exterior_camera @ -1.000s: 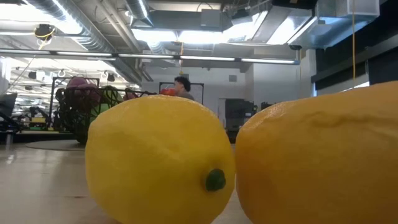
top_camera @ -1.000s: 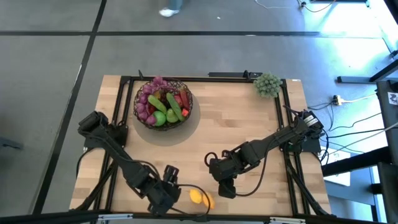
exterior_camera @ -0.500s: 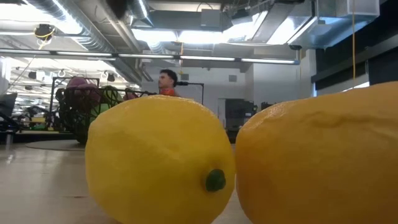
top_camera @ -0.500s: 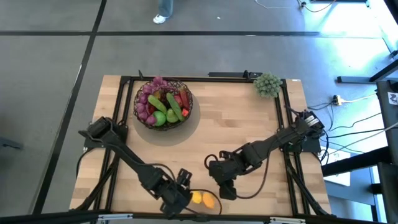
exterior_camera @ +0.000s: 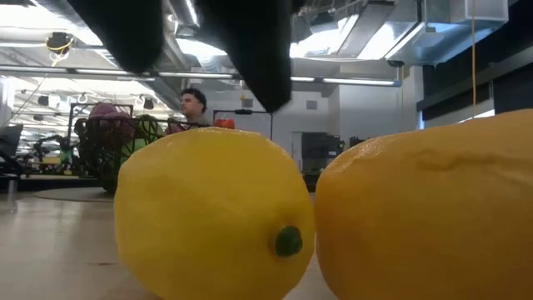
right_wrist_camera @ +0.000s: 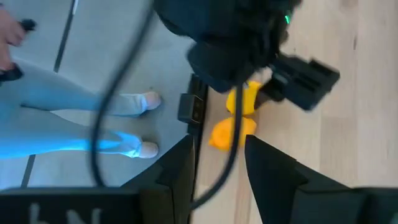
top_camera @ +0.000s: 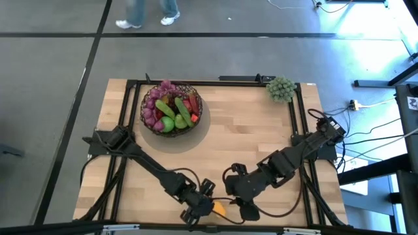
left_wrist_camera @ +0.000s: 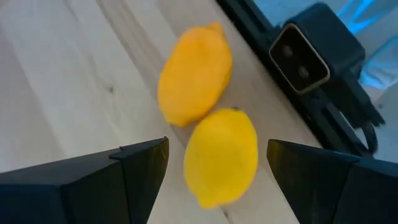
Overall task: Build produce basket
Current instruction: Put the left yellow lemon into the black wire basket
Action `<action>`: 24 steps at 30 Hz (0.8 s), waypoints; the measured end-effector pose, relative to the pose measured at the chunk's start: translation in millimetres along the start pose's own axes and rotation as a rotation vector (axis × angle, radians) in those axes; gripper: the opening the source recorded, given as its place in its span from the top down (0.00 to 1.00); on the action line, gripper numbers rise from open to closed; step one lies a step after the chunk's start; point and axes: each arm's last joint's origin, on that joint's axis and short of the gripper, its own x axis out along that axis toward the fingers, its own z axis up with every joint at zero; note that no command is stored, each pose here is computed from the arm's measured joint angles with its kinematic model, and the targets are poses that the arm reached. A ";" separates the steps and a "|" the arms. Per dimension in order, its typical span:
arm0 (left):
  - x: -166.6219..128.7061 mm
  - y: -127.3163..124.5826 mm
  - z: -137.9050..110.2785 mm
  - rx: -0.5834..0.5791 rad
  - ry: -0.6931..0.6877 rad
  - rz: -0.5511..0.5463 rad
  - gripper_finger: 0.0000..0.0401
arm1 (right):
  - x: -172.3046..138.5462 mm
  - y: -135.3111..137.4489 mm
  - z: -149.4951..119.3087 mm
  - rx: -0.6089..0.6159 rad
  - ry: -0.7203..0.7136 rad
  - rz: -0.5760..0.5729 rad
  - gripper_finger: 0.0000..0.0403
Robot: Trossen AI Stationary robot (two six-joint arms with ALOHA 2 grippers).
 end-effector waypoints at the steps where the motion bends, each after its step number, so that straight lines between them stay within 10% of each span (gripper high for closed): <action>1: 2.8 1.9 -0.1 -0.005 -0.005 -0.010 0.34 | -2.3 2.3 0.7 -0.006 -0.006 0.007 0.66; 24: 45.7 8.2 -24.6 -0.033 0.113 -0.089 0.34 | -8.9 5.1 4.3 -0.010 -0.023 0.020 0.66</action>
